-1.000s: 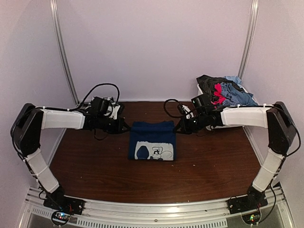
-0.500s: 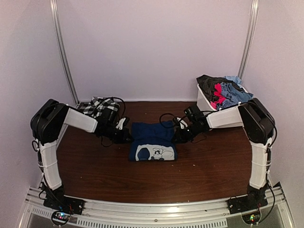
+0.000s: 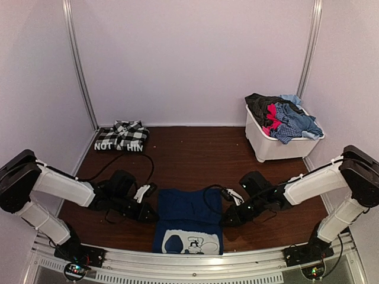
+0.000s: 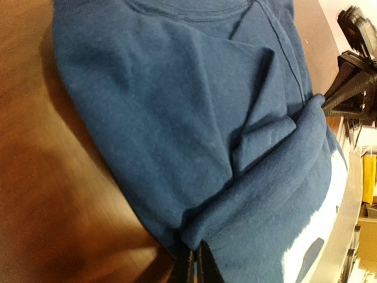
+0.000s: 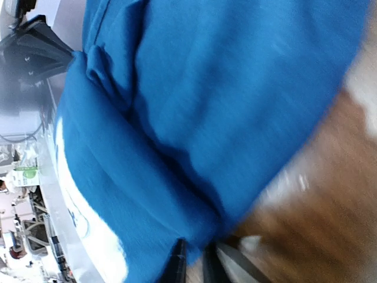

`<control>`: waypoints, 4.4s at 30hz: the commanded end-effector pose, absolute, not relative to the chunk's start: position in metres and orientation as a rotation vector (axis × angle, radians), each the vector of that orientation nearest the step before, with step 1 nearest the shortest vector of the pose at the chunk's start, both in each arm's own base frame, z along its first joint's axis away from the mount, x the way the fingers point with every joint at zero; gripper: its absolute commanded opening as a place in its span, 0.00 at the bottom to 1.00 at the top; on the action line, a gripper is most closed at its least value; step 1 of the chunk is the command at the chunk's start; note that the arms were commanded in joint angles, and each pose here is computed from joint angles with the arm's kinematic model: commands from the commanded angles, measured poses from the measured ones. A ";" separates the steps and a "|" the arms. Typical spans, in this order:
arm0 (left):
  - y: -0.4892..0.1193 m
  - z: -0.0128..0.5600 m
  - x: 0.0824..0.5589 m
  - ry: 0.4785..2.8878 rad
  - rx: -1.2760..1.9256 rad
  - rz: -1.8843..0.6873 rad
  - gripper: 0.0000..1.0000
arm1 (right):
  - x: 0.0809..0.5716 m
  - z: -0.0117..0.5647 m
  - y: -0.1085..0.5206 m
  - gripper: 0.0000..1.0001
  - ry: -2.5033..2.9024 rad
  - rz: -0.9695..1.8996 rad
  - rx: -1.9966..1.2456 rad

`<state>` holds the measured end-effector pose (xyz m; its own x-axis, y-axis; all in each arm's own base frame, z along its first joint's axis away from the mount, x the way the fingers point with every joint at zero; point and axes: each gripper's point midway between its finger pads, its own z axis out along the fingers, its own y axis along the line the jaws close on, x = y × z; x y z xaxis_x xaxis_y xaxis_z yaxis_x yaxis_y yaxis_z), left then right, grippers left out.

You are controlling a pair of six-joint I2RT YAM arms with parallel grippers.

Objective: Fold and stack the mixed laundry pile
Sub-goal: Move the square-folded T-shirt to the center of the board, then adjust the square-folded T-shirt at the center of the board.

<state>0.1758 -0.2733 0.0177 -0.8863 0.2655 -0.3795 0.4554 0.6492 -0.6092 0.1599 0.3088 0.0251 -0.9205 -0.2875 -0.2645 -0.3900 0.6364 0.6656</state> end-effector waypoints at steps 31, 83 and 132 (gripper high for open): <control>-0.366 0.105 0.171 1.562 1.866 -0.429 0.59 | 0.301 0.120 0.404 0.26 2.332 1.644 -0.886; -0.382 0.092 0.247 1.579 1.836 -0.244 0.00 | 0.292 0.043 0.426 0.21 2.545 1.537 -0.907; -0.393 0.126 0.266 1.449 1.758 -0.114 0.00 | 0.281 -0.006 0.395 0.05 2.736 1.229 -1.245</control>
